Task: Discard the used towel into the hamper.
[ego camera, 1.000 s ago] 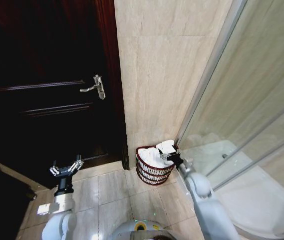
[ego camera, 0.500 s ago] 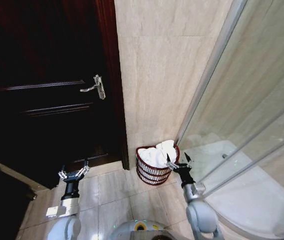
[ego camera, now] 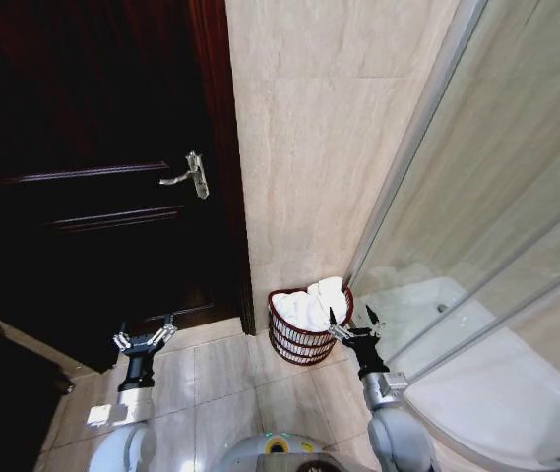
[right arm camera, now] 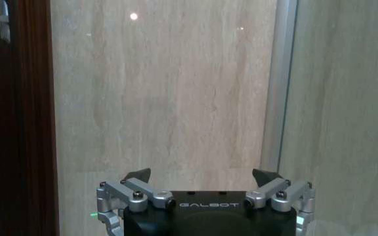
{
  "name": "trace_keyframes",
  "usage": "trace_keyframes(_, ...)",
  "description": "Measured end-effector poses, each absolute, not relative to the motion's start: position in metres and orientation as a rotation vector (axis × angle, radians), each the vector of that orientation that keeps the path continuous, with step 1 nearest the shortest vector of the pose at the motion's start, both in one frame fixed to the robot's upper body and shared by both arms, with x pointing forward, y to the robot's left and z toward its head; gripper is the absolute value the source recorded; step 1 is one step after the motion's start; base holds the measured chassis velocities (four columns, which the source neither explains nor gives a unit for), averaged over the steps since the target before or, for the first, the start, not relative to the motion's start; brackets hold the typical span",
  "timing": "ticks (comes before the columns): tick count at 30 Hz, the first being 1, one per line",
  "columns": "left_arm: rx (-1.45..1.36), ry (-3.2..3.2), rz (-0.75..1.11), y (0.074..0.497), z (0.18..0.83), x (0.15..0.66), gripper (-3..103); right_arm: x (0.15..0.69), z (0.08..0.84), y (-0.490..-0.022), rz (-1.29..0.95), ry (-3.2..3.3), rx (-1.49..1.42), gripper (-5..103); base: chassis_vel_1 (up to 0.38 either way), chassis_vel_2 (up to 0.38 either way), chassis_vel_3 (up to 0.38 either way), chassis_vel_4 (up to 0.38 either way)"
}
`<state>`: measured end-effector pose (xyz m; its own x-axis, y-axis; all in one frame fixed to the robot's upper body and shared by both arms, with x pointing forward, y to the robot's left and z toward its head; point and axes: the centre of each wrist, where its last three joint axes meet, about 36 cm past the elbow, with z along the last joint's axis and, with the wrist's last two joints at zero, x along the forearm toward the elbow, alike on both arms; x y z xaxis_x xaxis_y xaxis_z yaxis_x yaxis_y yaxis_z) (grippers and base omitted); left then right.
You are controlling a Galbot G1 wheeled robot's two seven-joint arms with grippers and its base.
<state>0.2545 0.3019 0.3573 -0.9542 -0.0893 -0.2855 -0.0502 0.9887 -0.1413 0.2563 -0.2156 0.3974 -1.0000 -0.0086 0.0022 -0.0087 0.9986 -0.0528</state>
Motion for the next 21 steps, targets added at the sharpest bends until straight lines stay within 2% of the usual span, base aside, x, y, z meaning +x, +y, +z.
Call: trace_keyframes(21, 0.021, 2.880, -0.156, 0.317, 0.373, 0.259, 100, 0.245, 0.422, -0.226, 0.124, -3.129, -0.148, 100, 0.000, 0.000, 0.000, 0.000)
